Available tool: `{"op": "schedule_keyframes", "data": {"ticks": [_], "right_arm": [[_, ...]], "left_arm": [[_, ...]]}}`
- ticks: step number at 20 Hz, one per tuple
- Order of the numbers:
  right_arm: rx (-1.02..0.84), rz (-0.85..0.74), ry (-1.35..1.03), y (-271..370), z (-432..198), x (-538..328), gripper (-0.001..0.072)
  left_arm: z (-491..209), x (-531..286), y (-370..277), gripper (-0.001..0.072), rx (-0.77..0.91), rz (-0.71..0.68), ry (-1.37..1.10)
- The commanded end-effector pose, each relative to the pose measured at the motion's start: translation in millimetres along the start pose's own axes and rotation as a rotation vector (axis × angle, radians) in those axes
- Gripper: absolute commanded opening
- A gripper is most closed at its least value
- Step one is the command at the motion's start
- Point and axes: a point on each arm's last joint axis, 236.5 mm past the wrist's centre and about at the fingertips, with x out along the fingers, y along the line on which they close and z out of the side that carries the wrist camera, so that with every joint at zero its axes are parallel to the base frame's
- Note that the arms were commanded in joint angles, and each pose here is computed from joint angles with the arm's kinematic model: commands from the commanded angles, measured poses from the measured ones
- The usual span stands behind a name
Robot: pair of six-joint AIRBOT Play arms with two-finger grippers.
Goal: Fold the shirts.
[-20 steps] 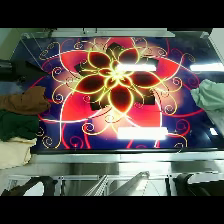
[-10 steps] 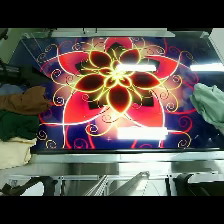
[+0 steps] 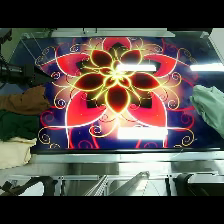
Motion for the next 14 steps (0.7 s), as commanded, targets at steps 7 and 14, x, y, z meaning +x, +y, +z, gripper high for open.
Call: {"op": "schedule_keyframes", "data": {"ticks": [7, 14], "right_arm": [[-0.235, 0.326, -0.173, 136.9, -45.2, -88.8, 0.0021], [-0.803, 0.455, -0.330, 294.8, -190.3, -122.7, 0.0022]], "left_arm": [[38.7, -30.1, -18.0, 0.0010, 0.129, 0.092, -0.223], [-13.1, -39.6, -63.4, 0.0003, 0.192, 0.099, -0.209]]}}
